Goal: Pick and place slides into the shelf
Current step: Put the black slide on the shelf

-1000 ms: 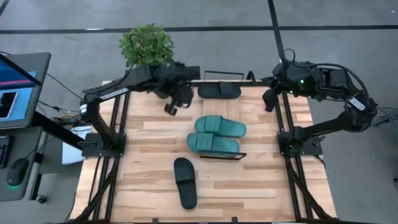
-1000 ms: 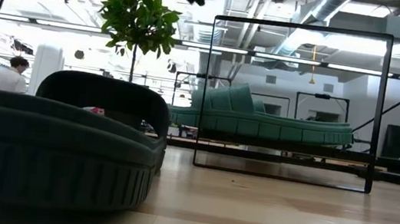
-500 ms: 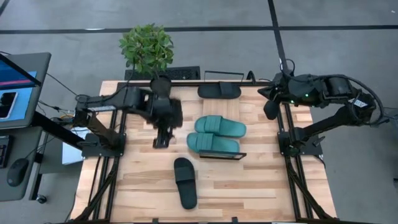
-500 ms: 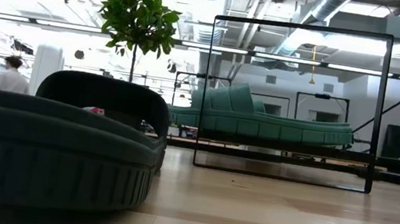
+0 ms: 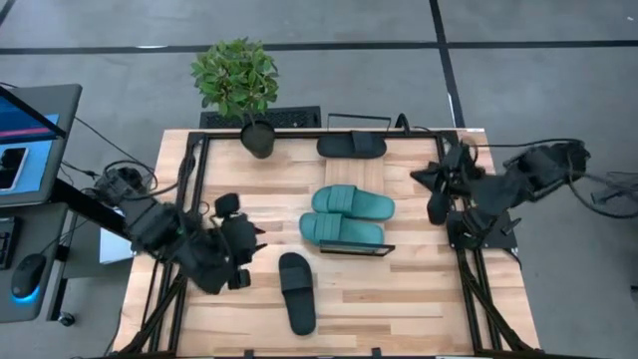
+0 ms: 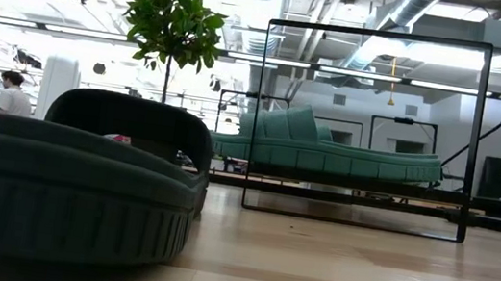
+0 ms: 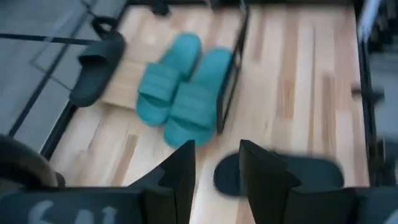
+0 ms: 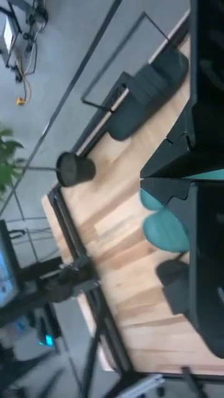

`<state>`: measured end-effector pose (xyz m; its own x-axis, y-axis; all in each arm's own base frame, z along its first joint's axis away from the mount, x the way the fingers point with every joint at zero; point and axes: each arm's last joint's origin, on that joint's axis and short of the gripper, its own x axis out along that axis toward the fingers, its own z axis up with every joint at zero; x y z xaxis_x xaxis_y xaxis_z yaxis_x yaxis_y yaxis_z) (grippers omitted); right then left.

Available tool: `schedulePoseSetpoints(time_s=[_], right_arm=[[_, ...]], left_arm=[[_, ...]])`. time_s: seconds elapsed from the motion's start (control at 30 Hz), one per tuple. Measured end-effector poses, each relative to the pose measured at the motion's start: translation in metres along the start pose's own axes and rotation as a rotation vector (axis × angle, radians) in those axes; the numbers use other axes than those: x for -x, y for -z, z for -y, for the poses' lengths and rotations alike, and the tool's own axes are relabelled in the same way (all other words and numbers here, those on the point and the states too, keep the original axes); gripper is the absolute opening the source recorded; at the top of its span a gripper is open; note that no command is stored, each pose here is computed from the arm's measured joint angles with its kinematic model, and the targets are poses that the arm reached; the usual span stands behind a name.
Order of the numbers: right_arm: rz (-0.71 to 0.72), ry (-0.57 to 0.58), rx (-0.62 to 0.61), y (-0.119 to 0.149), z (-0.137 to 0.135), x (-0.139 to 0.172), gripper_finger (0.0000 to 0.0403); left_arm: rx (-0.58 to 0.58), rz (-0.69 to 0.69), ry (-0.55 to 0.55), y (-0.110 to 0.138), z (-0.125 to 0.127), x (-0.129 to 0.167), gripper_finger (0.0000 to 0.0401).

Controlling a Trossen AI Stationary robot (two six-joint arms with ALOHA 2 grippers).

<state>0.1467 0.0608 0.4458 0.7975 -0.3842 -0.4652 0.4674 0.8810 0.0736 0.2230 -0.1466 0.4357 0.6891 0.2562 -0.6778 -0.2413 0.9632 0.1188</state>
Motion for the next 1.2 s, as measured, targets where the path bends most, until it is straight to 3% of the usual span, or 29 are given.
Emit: schedulePoseSetpoints(time_s=[0.17,0.33,0.47,0.67,0.83,0.97,1.1,1.2], right_arm=[[-0.001,-0.011,0.057,0.031,-0.019,-0.003,0.0000],[0.031,0.017,0.118,0.057,-0.028,-0.006,0.0000],[0.017,0.000,0.160,0.069,-0.031,-0.004,0.0000],[-0.006,-0.012,0.242,0.077,-0.030,0.000,0.0000],[-0.038,0.016,0.318,0.081,-0.024,0.001,0.0000],[-0.065,0.044,0.378,0.083,-0.019,0.002,0.0000],[-0.096,0.064,0.429,0.085,-0.014,0.002,0.0000],[-0.130,0.061,0.448,0.087,-0.013,0.002,0.0000]], left_arm=[[0.250,0.152,-0.091,0.005,0.016,0.007,0.0102],[0.371,0.295,-0.188,0.007,0.038,-0.005,0.0098],[0.445,0.306,-0.233,0.008,0.055,-0.030,0.0098],[0.723,0.227,-0.244,0.011,0.081,-0.084,0.0098],[0.961,0.192,-0.177,0.016,0.110,-0.118,0.0098],[1.115,0.128,-0.072,0.020,0.131,-0.123,0.0098],[1.174,-0.028,0.048,0.024,0.145,-0.118,0.0098],[1.202,-0.069,0.127,0.023,0.154,-0.114,0.0098]])
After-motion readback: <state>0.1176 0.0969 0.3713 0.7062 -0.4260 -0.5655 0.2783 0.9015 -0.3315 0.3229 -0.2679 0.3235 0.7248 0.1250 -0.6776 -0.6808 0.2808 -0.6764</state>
